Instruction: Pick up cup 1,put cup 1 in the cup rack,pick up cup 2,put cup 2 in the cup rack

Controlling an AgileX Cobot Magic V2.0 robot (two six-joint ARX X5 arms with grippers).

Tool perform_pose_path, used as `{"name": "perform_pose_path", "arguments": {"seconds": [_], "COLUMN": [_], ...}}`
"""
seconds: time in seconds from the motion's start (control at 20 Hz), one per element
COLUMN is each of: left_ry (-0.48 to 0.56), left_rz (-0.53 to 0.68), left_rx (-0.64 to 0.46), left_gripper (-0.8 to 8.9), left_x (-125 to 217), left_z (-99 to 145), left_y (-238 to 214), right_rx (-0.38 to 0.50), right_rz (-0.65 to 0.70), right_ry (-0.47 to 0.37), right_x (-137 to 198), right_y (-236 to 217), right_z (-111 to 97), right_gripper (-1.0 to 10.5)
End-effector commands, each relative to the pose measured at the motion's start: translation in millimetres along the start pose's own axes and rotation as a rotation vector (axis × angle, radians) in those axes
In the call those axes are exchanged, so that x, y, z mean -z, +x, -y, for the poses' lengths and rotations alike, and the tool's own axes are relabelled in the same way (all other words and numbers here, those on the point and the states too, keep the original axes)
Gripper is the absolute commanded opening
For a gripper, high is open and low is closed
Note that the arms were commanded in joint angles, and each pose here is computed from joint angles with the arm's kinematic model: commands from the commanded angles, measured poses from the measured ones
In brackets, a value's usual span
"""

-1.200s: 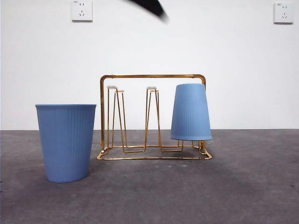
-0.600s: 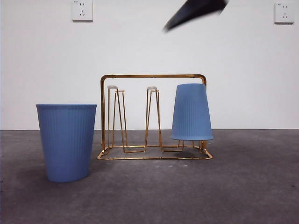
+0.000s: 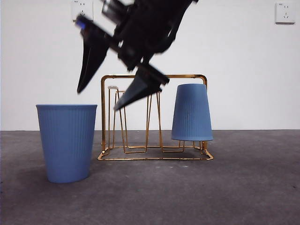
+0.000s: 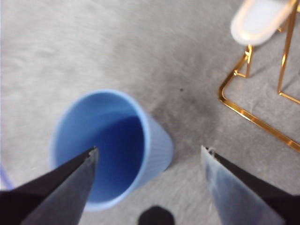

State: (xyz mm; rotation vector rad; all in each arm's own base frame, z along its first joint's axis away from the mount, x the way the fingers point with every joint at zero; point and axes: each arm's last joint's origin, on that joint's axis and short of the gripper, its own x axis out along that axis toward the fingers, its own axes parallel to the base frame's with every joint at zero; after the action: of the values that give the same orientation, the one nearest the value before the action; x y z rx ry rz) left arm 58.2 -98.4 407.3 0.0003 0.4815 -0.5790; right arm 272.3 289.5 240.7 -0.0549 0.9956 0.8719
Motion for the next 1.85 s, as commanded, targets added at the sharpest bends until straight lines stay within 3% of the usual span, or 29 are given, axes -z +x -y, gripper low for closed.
{"name": "perform_pose_path", "arguments": {"seconds": [0.05, 0.25, 0.4, 0.5, 0.65, 0.95, 1.05, 1.2, 1.4, 1.65, 1.85], "left_ry": [0.024, 0.03, 0.034, 0.035, 0.033, -0.004, -0.026, -0.051, -0.048, -0.058, -0.135], "left_rz": [0.002, 0.002, 0.002, 0.003, 0.004, 0.026, 0.064, 0.116, 0.137, 0.167, 0.218], "left_rx": [0.0, 0.0, 0.0, 0.0, 0.001, 0.005, 0.024, 0.046, 0.073, 0.272, 0.538], "left_gripper": [4.36, 4.36, 4.36, 4.36, 4.36, 4.37, 4.37, 4.37, 4.37, 4.36, 4.37], "left_x": [1.0, 1.0, 1.0, 0.9, 0.8, -1.9, -6.1, -12.7, -21.1, -35.0, -48.9], "left_z": [0.2, 0.2, 0.2, 0.2, 0.3, 2.0, 3.9, 8.3, 23.8, 58.5, 78.1], "left_y": [0.7, 0.7, 0.7, 0.7, 0.8, 2.3, 2.3, 5.2, 25.8, 70.9, 101.7], "right_rx": [0.007, 0.024, 0.017, -0.004, -0.006, -0.002, 0.018, 0.132, 0.231, 0.332, 0.533], "right_rz": [0.001, -0.016, -0.026, -0.043, -0.051, -0.055, -0.032, 0.038, 0.24, 0.487, 0.671], "right_ry": [0.028, 0.048, 0.049, 0.053, 0.053, 0.029, -0.03, -0.14, -0.211, -0.234, -0.252], "right_x": [0.0, -0.9, -2.1, -0.7, 0.3, -1.0, -4.5, -5.2, 12.7, 70.0, 131.9], "right_y": [11.8, 25.8, 33.5, 37.7, 39.5, 24.3, -4.4, -75.5, -189.5, -305.4, -375.5], "right_z": [2.6, 6.5, 7.7, 8.4, 8.9, 3.8, -4.8, -19.9, -41.7, -55.0, -52.9], "right_gripper": [3.8, 3.7, 1.9, 1.7, 0.0, -0.1, -0.1, -0.1, -0.1, -0.1, -0.1]}}
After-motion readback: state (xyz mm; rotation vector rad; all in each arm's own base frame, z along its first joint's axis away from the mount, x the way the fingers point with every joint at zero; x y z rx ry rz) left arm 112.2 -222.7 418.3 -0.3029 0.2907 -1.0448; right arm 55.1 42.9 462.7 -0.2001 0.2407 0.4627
